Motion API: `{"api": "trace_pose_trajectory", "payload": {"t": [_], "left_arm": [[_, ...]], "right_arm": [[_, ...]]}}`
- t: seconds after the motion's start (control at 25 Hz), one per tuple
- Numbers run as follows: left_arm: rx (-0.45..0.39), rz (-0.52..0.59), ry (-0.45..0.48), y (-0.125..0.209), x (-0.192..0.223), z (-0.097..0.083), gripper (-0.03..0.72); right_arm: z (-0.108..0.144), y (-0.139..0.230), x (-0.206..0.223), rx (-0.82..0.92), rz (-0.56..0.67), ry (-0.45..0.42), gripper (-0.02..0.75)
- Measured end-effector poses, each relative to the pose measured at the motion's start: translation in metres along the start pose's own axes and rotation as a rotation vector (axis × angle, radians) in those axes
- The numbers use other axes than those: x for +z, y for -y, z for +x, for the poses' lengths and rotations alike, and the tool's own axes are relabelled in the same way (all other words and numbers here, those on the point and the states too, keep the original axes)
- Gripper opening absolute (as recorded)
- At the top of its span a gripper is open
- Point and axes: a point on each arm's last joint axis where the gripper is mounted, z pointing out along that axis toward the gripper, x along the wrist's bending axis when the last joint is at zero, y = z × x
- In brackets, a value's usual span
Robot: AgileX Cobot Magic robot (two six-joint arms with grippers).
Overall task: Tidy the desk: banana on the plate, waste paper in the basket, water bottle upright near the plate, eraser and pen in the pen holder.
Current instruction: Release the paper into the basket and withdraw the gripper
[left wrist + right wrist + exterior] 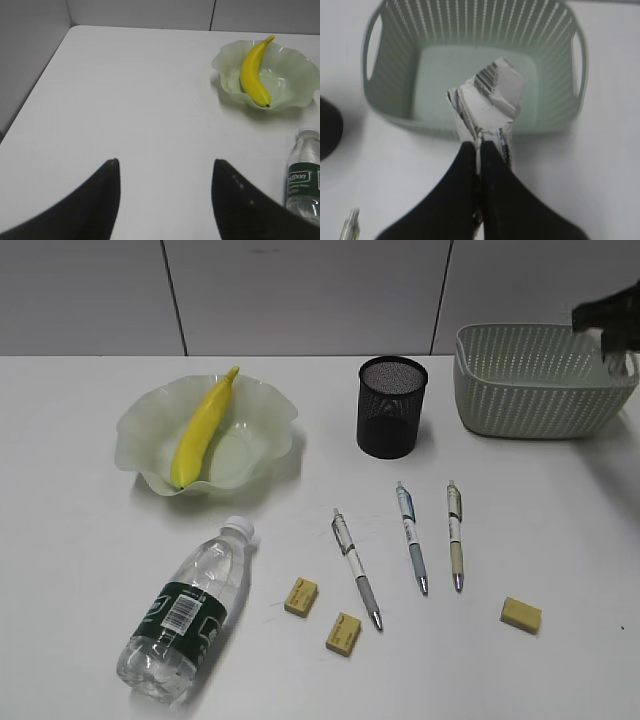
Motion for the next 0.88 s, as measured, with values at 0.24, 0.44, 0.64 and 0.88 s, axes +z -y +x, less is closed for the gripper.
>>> {"api": "trace_pose_trajectory", "payload": {"t": [0.24,0.44,0.64,0.88], "left_arm": [[0.0,0.0,0.0,0.0,0.0,0.0,0.435],[0.0,0.0,0.0,0.0,0.0,0.0,0.435],[0.0,0.0,0.0,0.0,0.0,0.0,0.435],[0.0,0.0,0.0,0.0,0.0,0.0,0.435]], "right_arm": [[-0.002,-0.041,0.06,0.003,0.085,0.029,0.087],[-0.002,-0.06,0.059,-0.01,0.077,0.034,0.49],[-0.005,-0.061,0.037,-0.03,0.113,0.048,0.608],[-0.01,0.004,-0.045,-0.042,0.167,0.044,0.447]]}}
